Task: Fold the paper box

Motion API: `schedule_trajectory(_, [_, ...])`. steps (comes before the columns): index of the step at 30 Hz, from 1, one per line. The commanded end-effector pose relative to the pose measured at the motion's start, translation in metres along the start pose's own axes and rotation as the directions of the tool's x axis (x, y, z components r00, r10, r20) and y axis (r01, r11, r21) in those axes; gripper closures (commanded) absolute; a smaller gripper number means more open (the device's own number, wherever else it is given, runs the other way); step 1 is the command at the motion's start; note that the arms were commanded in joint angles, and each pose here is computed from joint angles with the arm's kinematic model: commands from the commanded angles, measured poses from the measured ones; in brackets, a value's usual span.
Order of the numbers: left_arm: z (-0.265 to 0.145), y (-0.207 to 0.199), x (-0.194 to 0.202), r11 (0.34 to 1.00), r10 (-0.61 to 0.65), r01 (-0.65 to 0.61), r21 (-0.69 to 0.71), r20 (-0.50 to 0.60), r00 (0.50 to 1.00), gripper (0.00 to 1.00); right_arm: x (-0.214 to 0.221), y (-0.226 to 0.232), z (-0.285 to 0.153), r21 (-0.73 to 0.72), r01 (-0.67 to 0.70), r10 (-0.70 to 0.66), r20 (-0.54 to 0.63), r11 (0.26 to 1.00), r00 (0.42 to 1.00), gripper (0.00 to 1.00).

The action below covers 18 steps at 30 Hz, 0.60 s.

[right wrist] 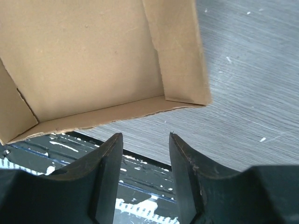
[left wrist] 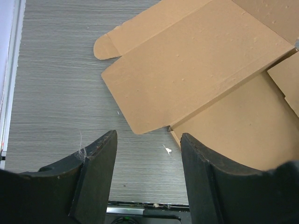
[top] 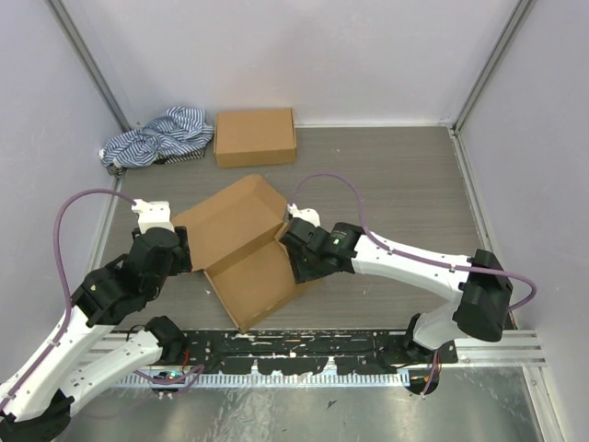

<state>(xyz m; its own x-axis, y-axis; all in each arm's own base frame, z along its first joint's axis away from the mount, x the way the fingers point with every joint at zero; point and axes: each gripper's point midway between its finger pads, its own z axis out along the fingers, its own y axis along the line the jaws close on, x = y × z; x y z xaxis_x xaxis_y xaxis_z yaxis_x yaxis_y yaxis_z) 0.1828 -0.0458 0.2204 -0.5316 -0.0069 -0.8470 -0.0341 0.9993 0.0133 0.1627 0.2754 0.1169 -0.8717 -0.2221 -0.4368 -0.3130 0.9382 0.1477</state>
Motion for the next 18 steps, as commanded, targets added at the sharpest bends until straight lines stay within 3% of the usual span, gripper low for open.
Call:
schedule_trajectory(1, [0.001, 0.0, -0.002, 1.0, -0.02, 0.02, -0.002, 0.019, 1.0, 0.36, -0.028, -0.021, -0.035, 0.094, 0.055, -0.064, 0.094, 0.994, 0.993, 0.47])
schedule_trajectory(3, [0.001, 0.001, -0.002, 1.0, -0.023, 0.023, -0.003, 0.022, 0.999, 0.36, -0.045, -0.039, -0.038, 0.185, 0.044, -0.073, 0.152, 0.982, 0.986, 0.42])
schedule_trajectory(9, [0.001, 0.001, -0.002, 1.0, -0.022, 0.022, -0.003, 0.02, 1.0, 0.36, -0.101, -0.032, -0.005, 0.175, 0.147, -0.18, 0.194, 0.974, 0.964, 0.43])
schedule_trajectory(14, [0.002, -0.001, -0.001, 1.0, -0.019, 0.019, 0.002, 0.015, 1.0, 0.36, -0.127, -0.029, 0.035, 0.004, 0.136, -0.135, 0.152, 0.991, 0.979, 0.52])
schedule_trajectory(18, [0.002, -0.001, 0.0, 1.0, -0.016, 0.016, 0.001, 0.012, 1.0, 0.36, -0.128, -0.029, 0.061, -0.003, 0.165, -0.163, 0.118, 0.986, 0.98, 0.54])
